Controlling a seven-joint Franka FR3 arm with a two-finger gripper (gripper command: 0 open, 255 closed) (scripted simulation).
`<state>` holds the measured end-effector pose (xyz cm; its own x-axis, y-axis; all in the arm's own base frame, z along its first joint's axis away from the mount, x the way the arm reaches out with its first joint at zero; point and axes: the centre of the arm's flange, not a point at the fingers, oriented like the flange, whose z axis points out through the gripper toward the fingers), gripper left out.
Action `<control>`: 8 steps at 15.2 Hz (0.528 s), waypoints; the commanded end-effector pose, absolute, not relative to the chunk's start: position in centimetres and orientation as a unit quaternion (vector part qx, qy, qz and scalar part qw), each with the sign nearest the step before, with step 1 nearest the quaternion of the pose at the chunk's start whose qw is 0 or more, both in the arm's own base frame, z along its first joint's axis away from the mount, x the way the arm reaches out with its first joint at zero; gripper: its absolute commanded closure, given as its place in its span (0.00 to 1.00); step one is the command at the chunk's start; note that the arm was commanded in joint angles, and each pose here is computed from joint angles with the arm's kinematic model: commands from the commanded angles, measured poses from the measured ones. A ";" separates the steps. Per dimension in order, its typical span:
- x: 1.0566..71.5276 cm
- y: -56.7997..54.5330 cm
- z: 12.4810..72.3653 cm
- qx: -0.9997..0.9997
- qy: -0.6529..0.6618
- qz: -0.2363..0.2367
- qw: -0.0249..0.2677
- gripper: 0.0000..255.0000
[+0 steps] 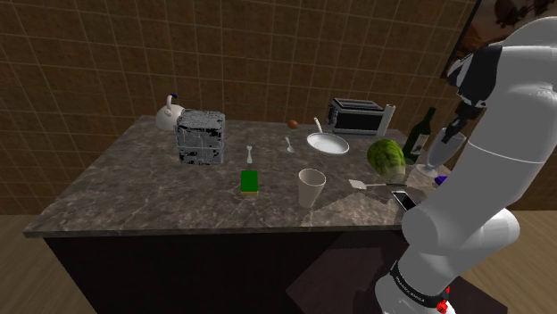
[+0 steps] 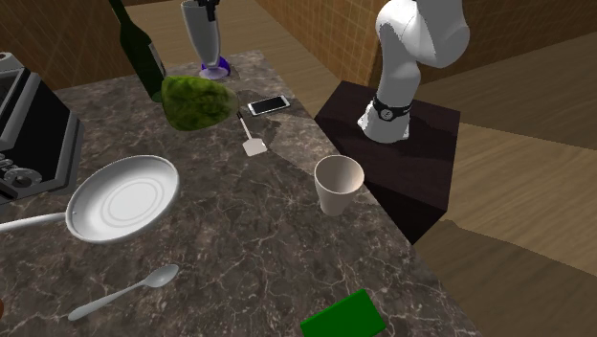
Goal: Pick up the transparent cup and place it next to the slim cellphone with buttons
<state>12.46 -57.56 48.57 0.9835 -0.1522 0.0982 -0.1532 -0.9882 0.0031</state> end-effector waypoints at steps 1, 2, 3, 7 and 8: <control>12.4 -57.4 47.5 0.996 -0.077 0.049 0.006 1.00; 12.4 -57.4 47.0 0.996 -0.077 0.049 0.006 1.00; 12.4 -57.4 46.4 0.996 -0.077 0.049 0.006 1.00; 12.4 -57.4 44.3 0.996 -0.077 0.049 0.006 1.00; 12.4 -57.4 43.8 0.996 -0.077 0.049 0.006 1.00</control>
